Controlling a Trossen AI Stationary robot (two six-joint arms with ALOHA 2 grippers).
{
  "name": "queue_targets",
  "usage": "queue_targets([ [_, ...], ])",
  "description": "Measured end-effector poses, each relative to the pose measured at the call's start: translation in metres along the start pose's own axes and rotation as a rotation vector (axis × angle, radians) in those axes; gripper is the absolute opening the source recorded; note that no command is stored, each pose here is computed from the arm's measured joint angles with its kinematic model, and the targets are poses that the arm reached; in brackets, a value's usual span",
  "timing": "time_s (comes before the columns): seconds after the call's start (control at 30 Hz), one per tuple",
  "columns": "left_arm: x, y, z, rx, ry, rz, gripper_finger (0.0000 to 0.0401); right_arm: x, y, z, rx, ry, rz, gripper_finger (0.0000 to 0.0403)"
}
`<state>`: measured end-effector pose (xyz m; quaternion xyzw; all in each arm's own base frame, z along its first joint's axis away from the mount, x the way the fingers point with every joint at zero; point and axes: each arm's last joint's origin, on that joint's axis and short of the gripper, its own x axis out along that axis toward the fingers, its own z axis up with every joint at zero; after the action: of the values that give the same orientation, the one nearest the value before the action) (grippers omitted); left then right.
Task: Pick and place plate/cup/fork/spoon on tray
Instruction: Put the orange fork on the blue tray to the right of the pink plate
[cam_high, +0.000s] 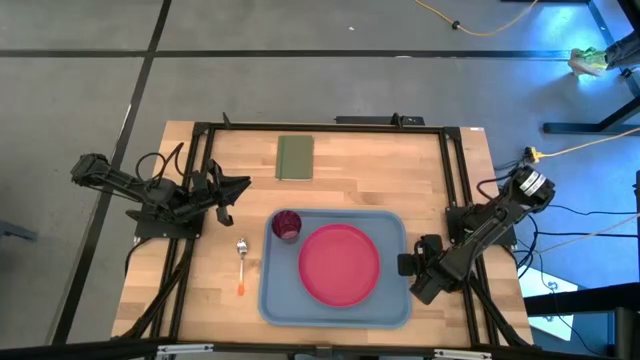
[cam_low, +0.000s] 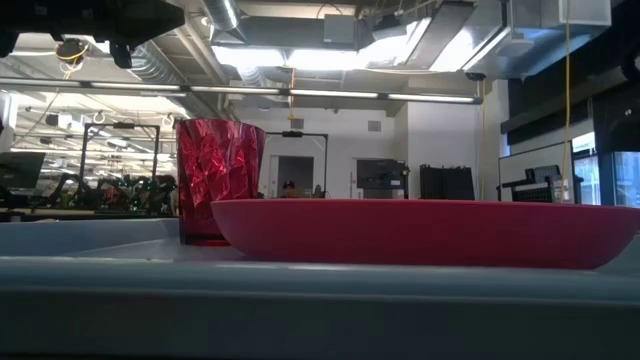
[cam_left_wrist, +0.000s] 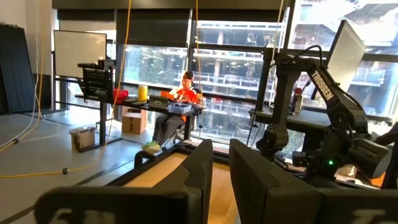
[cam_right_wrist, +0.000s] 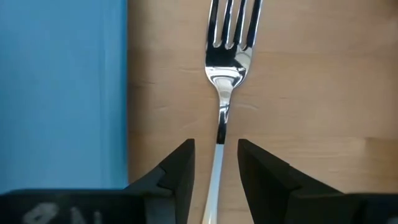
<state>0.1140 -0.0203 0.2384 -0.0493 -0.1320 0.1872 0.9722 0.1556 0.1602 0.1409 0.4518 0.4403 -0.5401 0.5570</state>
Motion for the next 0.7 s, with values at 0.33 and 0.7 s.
queue_targets([
  [0.33, 0.000, 0.000, 0.000, 0.000, 0.000, 0.000, 0.0047, 0.007, 0.000, -0.001, -0.001, -0.025, -0.020, 0.0126],
  [0.7, 0.000, 0.000, 0.000, 0.000, 0.000, 0.000, 0.0047, 0.012, 0.006, 0.000, -0.004, -0.024, -0.031, 0.0119],
])
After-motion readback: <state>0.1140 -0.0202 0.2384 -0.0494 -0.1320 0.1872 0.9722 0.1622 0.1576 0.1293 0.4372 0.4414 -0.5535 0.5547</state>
